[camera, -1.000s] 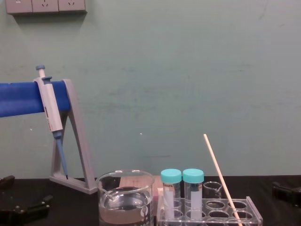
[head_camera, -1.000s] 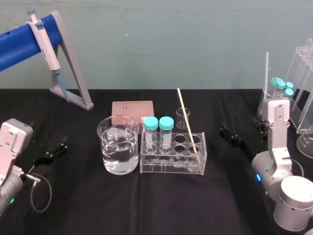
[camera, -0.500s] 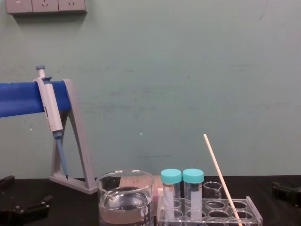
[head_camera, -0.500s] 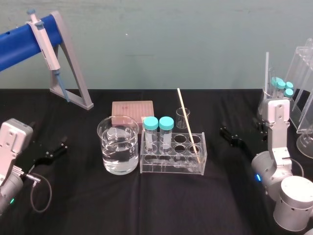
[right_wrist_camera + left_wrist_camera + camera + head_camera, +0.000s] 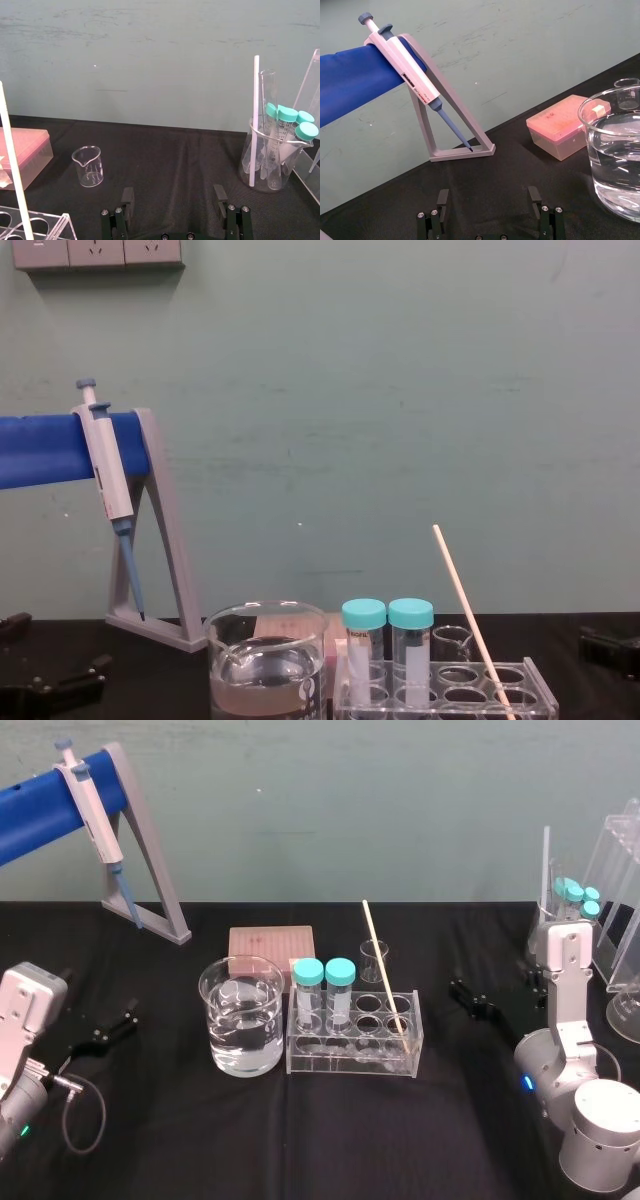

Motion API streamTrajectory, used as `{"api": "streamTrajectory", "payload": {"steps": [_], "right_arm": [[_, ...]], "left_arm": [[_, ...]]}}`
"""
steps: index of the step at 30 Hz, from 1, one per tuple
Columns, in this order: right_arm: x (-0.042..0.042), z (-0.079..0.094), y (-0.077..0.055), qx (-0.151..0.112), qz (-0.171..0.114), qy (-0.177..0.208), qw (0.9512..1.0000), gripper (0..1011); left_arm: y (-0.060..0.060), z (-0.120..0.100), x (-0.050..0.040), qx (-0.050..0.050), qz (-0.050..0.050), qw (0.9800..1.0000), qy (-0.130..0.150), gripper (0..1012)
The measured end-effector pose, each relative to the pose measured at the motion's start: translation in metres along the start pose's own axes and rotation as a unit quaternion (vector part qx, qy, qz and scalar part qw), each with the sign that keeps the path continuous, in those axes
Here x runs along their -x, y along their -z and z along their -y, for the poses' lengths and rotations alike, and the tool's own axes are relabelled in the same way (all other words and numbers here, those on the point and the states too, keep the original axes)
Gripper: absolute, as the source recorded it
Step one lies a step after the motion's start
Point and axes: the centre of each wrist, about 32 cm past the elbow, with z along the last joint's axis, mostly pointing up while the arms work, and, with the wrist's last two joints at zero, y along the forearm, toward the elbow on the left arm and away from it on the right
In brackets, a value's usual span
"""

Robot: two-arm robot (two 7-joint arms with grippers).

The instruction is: Hold the thermometer with one hand and immerse one end into the beaker, then reinsert it into the test tube rack.

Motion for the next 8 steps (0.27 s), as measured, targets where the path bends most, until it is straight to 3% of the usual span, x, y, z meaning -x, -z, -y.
{"api": "streamTrajectory", "payload": {"steps": [8], "right_arm": [[0.0000, 0.0000, 0.0000, 0.000, 0.000, 0.000, 1.0000, 1003]], "left_arm": [[0.0000, 0.0000, 0.0000, 0.000, 0.000, 1.0000, 0.000, 1004]]}}
